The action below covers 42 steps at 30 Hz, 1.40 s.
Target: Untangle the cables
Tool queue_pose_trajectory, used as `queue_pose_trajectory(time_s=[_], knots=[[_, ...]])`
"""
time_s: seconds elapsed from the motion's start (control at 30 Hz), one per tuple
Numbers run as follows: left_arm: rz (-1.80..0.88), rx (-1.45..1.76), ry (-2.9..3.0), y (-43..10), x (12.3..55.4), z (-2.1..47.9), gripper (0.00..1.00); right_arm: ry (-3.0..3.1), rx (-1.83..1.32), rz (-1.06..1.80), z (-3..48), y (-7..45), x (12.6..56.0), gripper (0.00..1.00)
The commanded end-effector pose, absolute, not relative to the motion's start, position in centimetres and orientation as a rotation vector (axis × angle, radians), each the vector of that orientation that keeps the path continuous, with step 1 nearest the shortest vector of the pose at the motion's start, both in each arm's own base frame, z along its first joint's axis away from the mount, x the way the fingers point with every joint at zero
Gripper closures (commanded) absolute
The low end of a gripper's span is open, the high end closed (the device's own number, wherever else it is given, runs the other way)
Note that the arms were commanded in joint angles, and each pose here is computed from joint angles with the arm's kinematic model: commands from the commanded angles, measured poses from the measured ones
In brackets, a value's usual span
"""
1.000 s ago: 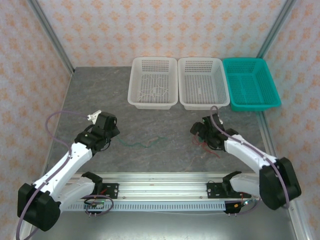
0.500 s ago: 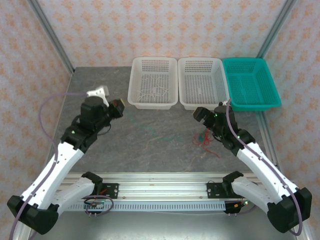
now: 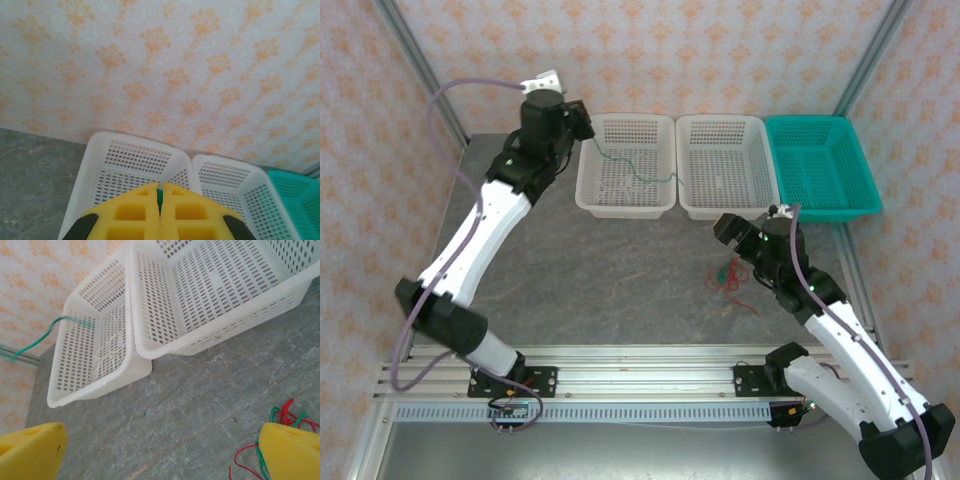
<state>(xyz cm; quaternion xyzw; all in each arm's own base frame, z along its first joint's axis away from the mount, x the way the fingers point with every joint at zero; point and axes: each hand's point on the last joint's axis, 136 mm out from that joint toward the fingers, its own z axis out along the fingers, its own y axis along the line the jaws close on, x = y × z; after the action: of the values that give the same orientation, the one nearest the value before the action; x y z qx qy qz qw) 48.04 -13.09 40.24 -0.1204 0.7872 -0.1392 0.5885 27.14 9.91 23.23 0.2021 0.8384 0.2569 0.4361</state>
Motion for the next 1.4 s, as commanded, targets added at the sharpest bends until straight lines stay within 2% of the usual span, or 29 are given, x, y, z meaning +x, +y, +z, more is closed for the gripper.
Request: queue_pose_trajectory(time_s=[0.0,0.1,0.2,0.47,0.63,0.67,0.77,0.83,0.87,1.0,1.17,1.27,1.37], knots=[[-0.200,-0.163,1.902,-13.6,51.4,38.2,1.00,2.104,0.520,0.578,22.3,8.8,26.3,0.01],[-0.181,0.083,2.043,-16.4,54.5,34.3,1.00,2.103,0.527,0.583,22.3,8.6,25.8,0.01],[-0.041,0.172,2.178,-16.3,56.6,30.5,1.00,2.097,0.533,0.609,22.2,8.7,25.6,0.01],[0.082,0.213,2.267,-15.4,59.1,24.7,1.00,2.103,0.540,0.624,22.0,9.0,25.7,0.01],[0.037,0.186,2.273,-16.1,60.9,22.0,1.00,2.113,0.543,0.637,21.8,9.3,26.0,0.01],[0.036,0.160,2.267,-16.1,61.4,21.8,0.92,2.117,0.543,0.641,21.8,9.4,26.1,0.02],[0.027,0.087,2.230,-15.9,62.3,22.7,0.46,2.130,0.534,0.652,21.8,9.8,26.2,0.02],[0.002,0.045,2.184,-15.8,62.3,25.0,0.31,2.141,0.525,0.652,21.7,10.0,26.3,0.02],[-0.016,0.028,2.157,-15.8,62.1,26.5,0.27,2.150,0.525,0.647,21.6,10.0,26.3,0.02],[-0.090,-0.018,2.066,-15.4,59.8,32.9,0.22,2.232,0.479,0.600,21.0,10.5,26.6,0.03],[-0.345,-0.027,1.973,-16.4,54.0,39.5,0.22,2.365,0.362,0.557,20.2,12.1,27.9,0.04],[-0.508,-0.025,1.900,-17.0,49.0,41.0,0.22,2.455,0.212,0.535,19.8,13.8,29.3,0.08],[-0.583,0.003,1.868,-17.4,44.0,40.0,0.23,2.504,0.014,0.442,19.3,14.9,31.7,0.13]])
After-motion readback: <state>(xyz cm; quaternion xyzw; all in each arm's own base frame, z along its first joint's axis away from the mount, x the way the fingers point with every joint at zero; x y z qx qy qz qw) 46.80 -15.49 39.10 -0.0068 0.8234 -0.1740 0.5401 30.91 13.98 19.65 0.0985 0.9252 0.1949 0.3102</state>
